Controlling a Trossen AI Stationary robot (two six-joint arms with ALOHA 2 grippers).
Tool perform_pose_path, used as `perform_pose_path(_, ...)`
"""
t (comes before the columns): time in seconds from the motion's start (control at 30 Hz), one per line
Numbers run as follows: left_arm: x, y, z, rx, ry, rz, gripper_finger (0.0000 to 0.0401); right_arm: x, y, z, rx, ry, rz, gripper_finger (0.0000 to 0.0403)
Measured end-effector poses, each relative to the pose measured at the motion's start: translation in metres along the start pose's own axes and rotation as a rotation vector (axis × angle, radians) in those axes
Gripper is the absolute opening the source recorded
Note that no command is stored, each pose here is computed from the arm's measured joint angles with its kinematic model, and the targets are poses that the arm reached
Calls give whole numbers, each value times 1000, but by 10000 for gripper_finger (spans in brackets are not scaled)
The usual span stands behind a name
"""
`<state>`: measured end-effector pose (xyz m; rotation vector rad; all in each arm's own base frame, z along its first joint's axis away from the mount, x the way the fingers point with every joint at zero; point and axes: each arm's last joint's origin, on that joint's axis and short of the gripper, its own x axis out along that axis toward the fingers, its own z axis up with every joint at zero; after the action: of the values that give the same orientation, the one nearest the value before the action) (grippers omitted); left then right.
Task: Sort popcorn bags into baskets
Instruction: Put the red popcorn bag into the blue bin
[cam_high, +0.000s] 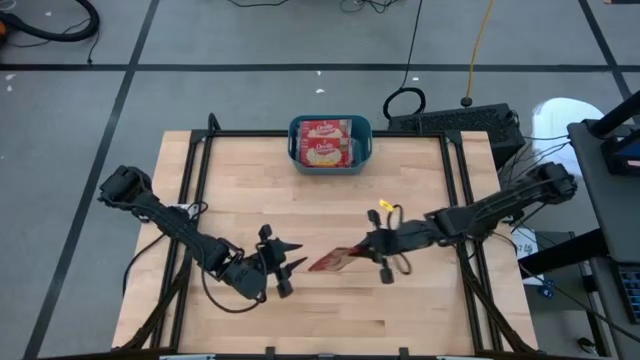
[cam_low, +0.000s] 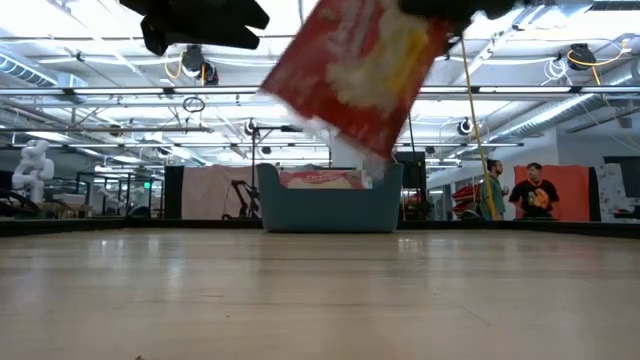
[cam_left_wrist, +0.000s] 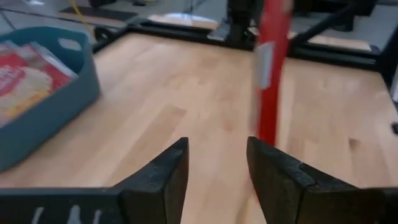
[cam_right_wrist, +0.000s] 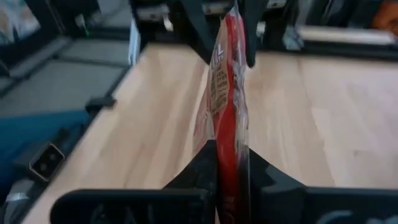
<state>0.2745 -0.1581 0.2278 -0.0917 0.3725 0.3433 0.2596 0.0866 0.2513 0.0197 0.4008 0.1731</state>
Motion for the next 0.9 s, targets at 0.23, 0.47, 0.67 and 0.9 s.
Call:
perform_pose_path(0.23,-1,2,-1,-18,-22,59,150,-30,2,-24,17,-235,-94,15)
perform_pose_path(0.47,0,3,-4,-29,-14,88,147,-54,-5,-51,30,-424,-70,15)
perform_pose_path(0.67,0,3,-3,-42,-30,97,147,-70,-11,-69,55,-620,-58,15)
perform_pose_path(0.9,2,-3,3,-79,-92,66,147,-74,-13,-72,35,-667,-93,15)
